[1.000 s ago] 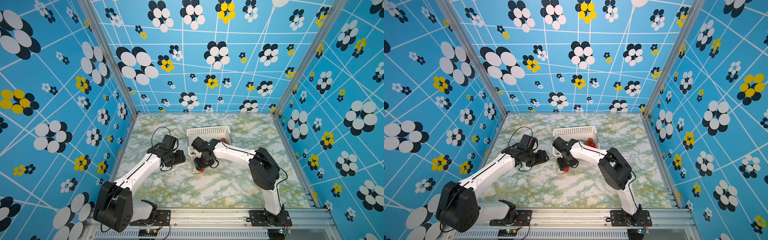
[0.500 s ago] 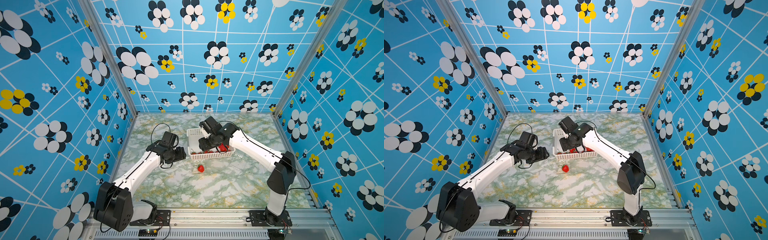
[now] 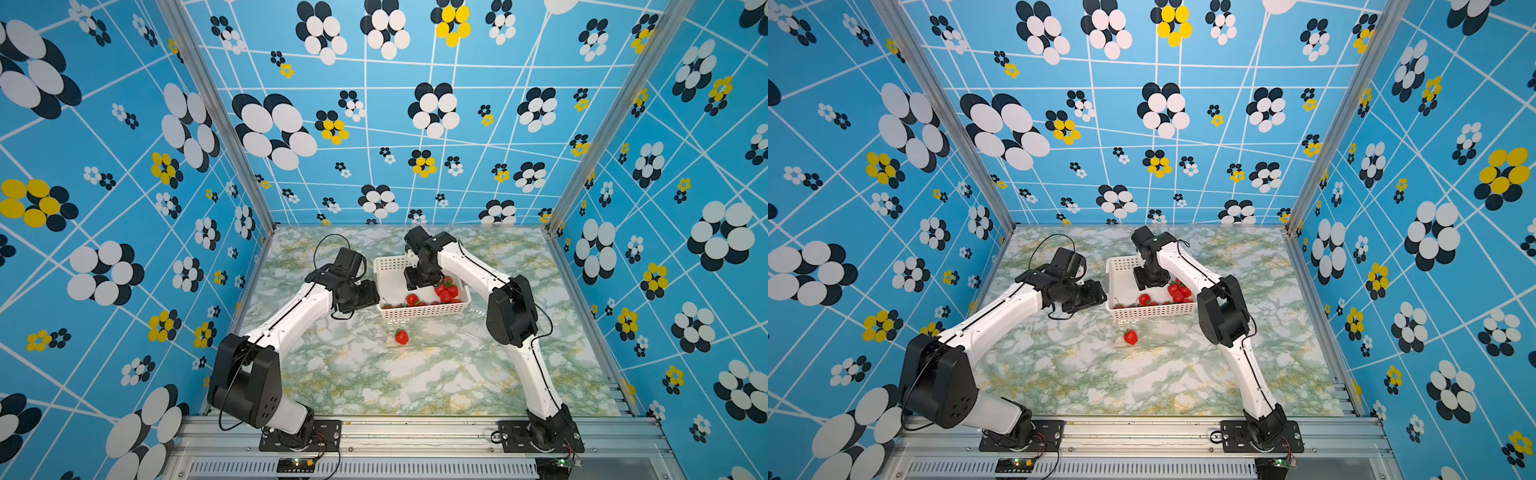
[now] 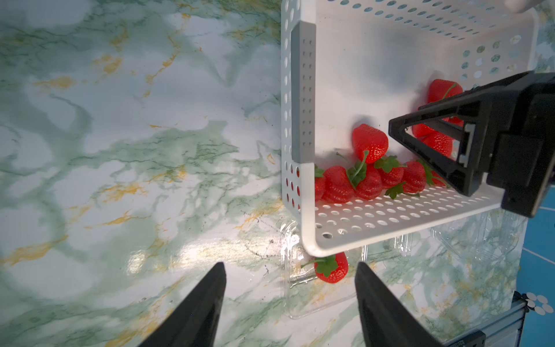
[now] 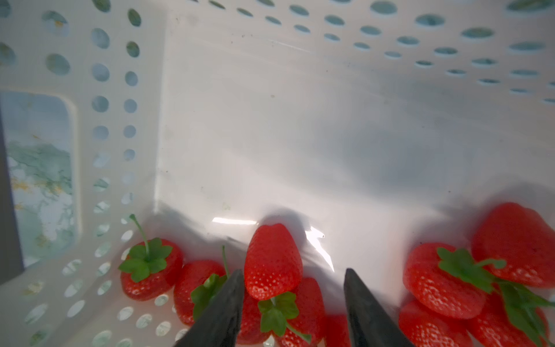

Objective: Pack strawberries into containers
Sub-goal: Pick up the strawberry from the basket.

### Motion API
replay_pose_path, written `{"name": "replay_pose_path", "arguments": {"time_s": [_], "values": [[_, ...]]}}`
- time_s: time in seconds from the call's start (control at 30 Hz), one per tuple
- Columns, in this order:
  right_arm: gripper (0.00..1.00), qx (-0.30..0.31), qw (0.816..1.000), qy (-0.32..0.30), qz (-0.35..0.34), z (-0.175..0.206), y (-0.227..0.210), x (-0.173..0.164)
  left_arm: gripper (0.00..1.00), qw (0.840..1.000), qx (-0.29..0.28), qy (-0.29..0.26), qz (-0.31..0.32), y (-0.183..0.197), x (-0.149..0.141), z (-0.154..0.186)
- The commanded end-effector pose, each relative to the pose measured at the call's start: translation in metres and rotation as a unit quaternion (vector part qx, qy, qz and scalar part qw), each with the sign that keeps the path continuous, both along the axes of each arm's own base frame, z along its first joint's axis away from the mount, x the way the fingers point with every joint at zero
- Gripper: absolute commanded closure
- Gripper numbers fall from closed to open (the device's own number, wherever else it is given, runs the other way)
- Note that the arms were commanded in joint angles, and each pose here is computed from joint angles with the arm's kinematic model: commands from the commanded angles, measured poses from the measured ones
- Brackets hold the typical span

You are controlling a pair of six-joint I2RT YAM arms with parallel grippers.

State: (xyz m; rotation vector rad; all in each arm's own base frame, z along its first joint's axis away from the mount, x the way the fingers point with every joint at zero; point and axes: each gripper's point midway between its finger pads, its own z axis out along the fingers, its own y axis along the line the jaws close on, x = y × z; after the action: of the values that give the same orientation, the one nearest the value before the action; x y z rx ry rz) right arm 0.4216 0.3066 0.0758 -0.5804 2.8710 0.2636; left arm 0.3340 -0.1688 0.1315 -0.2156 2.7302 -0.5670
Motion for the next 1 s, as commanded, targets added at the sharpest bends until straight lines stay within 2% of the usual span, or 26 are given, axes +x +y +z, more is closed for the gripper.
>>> {"name": "replay_pose_path", "arguments": {"time_s": [0.0,0.27,0.97], "values": [[0.45,0.027,0.999,0.027,0.018,0.009,0.007,-0.009,0.31,1.0,-0.014,-0.005,-0.015,-0.016,0.011,0.008],[0.45,0.012,0.999,0.043,0.013,-0.008,0.002,-0.013,0.31,0.999,-0.014,-0.004,-0.032,-0.034,0.03,0.007],[0.48,0.006,0.997,0.081,0.008,-0.045,-0.001,-0.027,0.31,0.999,-0.01,-0.002,-0.046,-0.048,0.036,0.005]]}}
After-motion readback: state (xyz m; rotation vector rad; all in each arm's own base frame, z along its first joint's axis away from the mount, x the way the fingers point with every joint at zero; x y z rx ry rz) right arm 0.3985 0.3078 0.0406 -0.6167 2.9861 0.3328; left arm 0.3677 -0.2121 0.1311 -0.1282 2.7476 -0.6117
